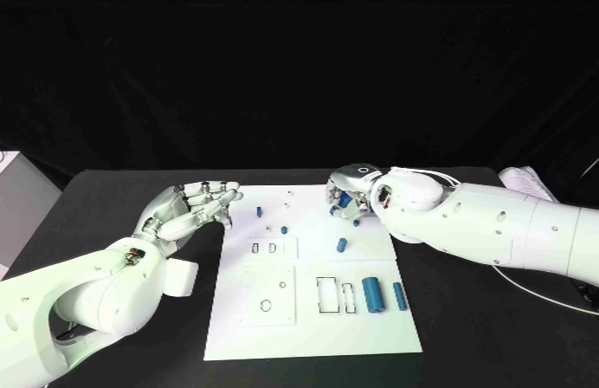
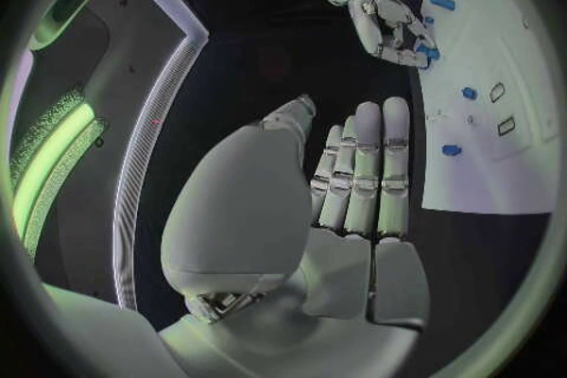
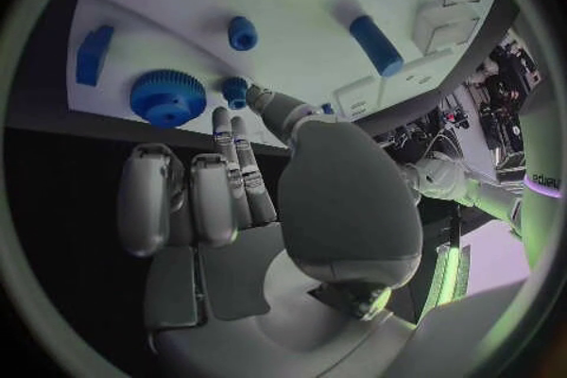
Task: Assemble the parts on the task board
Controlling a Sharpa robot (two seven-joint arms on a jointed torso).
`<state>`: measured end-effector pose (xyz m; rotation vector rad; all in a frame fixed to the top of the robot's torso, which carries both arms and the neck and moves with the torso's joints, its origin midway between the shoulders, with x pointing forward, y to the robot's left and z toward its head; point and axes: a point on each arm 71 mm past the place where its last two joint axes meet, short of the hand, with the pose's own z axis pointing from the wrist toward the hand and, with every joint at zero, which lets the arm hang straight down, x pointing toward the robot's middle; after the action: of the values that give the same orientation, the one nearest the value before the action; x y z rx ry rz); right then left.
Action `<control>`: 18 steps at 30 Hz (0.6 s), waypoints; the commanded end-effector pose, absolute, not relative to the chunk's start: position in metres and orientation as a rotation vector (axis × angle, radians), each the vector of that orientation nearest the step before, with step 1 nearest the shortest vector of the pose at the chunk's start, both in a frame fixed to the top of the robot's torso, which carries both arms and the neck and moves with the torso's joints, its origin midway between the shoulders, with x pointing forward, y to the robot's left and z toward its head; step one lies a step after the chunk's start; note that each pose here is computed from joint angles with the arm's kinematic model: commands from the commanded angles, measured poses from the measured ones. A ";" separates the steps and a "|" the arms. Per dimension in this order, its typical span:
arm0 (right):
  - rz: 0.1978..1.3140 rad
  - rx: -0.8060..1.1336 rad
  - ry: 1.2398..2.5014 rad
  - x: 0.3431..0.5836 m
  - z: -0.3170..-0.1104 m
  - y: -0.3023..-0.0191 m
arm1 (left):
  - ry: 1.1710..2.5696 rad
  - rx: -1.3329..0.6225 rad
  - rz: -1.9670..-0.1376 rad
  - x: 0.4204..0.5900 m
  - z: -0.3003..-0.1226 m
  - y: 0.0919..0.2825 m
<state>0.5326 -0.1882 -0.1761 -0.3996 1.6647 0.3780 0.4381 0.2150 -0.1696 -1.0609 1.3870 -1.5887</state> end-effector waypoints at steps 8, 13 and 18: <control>0.350 -0.413 1.697 0.534 -0.179 -0.190 | 1.395 -1.047 -1.609 0.438 -0.167 0.214; 0.349 -0.416 1.702 0.534 -0.180 -0.189 | 1.397 -1.048 -1.609 0.438 -0.167 0.215; 0.353 -0.415 1.704 0.535 -0.181 -0.188 | 1.399 -1.049 -1.608 0.438 -0.167 0.215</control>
<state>0.5351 -0.1888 -0.1778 -0.3993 1.6838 0.3618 0.4388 0.2168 -0.1689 -1.0622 1.3909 -1.5847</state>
